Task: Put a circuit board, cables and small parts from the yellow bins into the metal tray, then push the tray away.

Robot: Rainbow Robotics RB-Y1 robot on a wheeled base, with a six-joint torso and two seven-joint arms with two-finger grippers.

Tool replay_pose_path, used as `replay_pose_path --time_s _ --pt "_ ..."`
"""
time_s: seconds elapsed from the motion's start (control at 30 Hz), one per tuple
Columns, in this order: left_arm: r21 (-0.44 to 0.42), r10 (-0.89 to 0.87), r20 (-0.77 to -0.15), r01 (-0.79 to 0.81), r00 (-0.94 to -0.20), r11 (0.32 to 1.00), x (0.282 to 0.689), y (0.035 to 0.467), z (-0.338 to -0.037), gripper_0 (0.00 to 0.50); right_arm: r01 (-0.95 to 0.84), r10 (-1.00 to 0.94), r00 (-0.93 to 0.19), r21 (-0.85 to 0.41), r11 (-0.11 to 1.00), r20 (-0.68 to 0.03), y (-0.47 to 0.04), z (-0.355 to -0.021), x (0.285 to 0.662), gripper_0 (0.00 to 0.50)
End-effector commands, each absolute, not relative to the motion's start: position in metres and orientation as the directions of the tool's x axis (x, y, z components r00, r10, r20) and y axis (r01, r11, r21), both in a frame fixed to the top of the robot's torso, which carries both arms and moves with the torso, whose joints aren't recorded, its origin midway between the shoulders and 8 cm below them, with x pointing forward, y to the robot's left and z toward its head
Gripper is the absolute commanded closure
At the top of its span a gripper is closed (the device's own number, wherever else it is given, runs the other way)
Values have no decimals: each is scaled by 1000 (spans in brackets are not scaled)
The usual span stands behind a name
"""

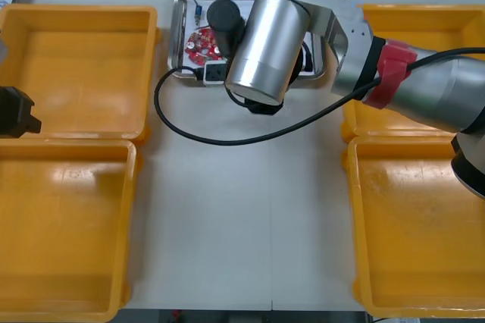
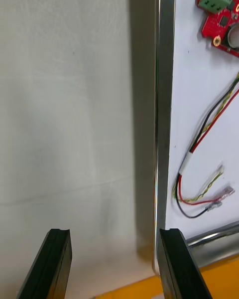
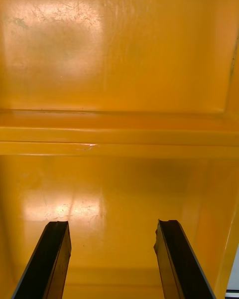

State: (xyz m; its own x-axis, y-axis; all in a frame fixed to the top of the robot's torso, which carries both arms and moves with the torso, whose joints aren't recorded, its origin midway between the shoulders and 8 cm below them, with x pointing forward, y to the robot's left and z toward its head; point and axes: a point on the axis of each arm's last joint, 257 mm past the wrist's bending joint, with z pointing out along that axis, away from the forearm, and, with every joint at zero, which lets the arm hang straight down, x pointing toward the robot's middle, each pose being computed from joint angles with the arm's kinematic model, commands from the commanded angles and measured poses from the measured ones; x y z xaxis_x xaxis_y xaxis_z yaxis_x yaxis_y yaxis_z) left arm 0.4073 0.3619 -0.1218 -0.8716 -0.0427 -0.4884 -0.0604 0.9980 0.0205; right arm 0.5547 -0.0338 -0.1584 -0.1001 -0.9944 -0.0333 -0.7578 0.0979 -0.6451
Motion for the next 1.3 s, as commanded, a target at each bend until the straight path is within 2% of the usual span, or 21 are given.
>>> replay_pose_path --time_s 0.03,0.23,0.47,0.67,1.0,1.3 --pt "103 46 -504 -7 -862 995 403 378 -109 0 -753 -982 -156 -631 188 -106 -48 -102 554 0" --pt "103 46 -504 -7 -862 995 403 378 -109 0 -763 -918 -335 -511 396 -213 -77 -88 538 0" --pt "103 46 -504 -7 -862 995 403 378 -109 0 -658 -784 -537 -426 621 -313 -117 -71 525 0" --pt "103 46 -504 -7 -862 995 403 378 -109 0 -537 -637 -685 -345 770 -354 -155 -73 515 0" --pt "103 46 -504 -7 -862 995 403 378 -109 0 -283 -354 -857 -232 931 -375 -226 -85 484 0" --pt "103 46 -504 -7 -862 995 403 378 -109 0 -79 -124 -904 -124 989 -408 -281 -98 456 0"
